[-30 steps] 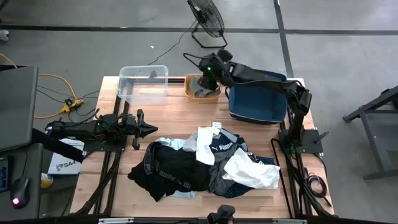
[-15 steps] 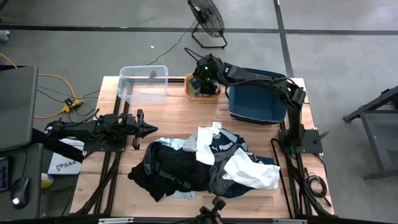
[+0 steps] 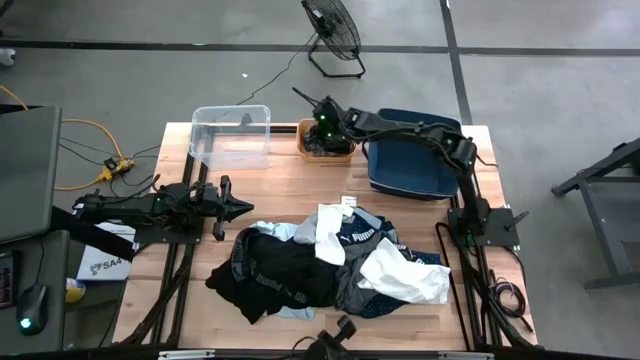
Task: Pick & Place Cloths
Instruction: Put the black sock into the yellow bin
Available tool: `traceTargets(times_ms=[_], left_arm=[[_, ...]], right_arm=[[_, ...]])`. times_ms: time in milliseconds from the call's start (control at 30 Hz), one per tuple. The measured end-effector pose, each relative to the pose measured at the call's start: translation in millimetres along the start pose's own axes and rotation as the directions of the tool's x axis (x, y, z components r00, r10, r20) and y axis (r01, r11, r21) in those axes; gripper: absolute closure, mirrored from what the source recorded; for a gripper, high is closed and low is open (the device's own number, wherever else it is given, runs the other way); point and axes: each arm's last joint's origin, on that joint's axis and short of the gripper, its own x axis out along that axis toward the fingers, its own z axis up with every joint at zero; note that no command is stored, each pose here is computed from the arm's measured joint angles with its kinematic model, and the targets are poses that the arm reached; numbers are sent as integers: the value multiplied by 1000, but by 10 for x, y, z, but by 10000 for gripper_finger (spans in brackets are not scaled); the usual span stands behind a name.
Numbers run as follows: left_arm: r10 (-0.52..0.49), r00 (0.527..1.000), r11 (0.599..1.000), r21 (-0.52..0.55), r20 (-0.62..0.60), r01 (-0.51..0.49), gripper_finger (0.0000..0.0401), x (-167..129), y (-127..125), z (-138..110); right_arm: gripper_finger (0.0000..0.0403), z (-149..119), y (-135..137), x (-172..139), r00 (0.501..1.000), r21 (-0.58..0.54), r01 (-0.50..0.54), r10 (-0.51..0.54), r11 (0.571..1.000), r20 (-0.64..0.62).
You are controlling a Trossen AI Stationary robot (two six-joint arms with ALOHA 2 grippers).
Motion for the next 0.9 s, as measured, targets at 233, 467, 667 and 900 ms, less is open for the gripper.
traceTargets(times_ms=[233, 467, 667, 900], left_arm=[[-1, 1000, 1000, 0, 0, 1, 389, 0, 0, 0], [-1, 1000, 1000, 0, 0, 1, 389, 0, 0, 0], [-1, 1000, 1000, 0, 0, 1, 389, 0, 0, -1], [-1, 1000, 1000, 0, 0, 1, 389, 0, 0, 0]], right_arm=[[399, -23, -92, 112, 1000, 93, 27, -25, 995, -17], [398, -102, -145, 254, 997, 118, -4, 13, 993, -77], [366, -90, -139, 254, 998, 116, -10, 17, 993, -64], [266, -61, -114, 240, 997, 88, -50, 56, 995, -61]])
